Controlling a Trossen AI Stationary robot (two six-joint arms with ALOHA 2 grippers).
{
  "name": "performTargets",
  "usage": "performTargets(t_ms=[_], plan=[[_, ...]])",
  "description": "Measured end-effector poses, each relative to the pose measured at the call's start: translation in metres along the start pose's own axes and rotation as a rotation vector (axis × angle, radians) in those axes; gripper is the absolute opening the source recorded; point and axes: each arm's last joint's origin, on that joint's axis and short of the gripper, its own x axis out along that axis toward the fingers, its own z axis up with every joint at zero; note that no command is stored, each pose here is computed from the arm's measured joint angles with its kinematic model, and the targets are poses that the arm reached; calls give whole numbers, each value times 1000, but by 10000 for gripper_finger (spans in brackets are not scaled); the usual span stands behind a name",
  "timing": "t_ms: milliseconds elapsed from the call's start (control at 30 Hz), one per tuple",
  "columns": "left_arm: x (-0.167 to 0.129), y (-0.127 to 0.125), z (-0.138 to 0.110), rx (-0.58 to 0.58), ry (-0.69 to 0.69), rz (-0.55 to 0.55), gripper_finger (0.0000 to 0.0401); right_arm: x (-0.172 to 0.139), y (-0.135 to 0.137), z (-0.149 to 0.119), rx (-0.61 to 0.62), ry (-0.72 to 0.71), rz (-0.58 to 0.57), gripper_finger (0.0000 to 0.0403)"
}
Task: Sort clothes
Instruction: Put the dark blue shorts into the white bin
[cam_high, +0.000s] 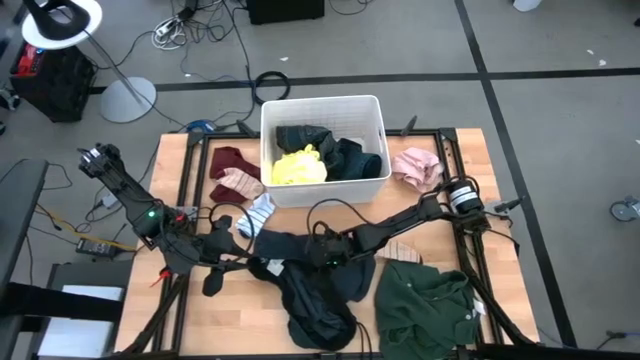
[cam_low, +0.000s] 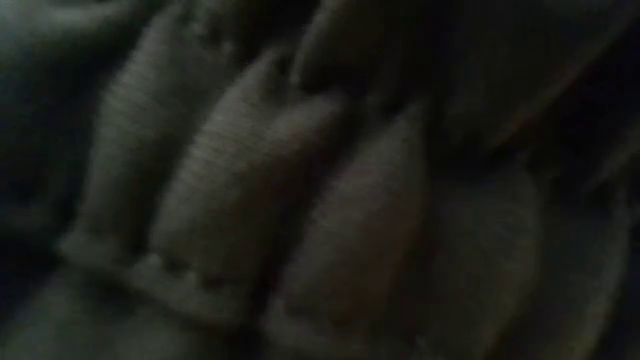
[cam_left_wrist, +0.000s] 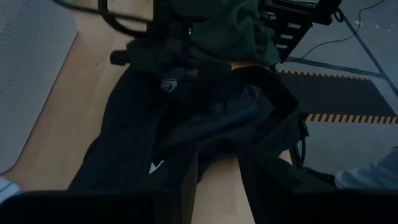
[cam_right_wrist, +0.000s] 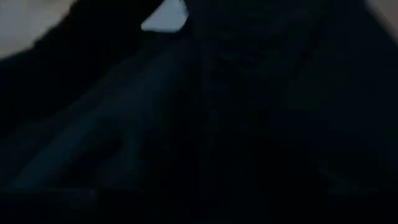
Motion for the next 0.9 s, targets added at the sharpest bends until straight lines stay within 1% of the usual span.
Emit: performTargets(t_ms=[67, 167, 200, 300, 400, 633, 800, 900], plan=[[0, 0, 0, -1, 0, 0, 121, 1, 1, -1, -2, 11, 16, 146], [0, 0, 0, -2, 0, 0, 121, -3, 1, 0, -4, 13, 23, 38], [0, 0, 0, -3, -2, -1, 121, -6, 2, 2, -12, 9, 27, 21], [0, 0, 0, -2, -1, 0, 121, -26, 7, 12, -15, -39, 49, 13], [0, 0, 0, -3, -1, 0, 121, -52, 11, 24, -41, -114, 44, 7], [0, 0, 0, -3, -4, 6, 121, -144, 30, 61, -124, -389, 34, 4], [0, 0, 0, -3, -9, 12, 121, -207, 38, 100, -183, -621, 7, 3], [0, 0, 0, -3, -9, 12, 121, -236, 42, 124, -226, -721, 0, 3]])
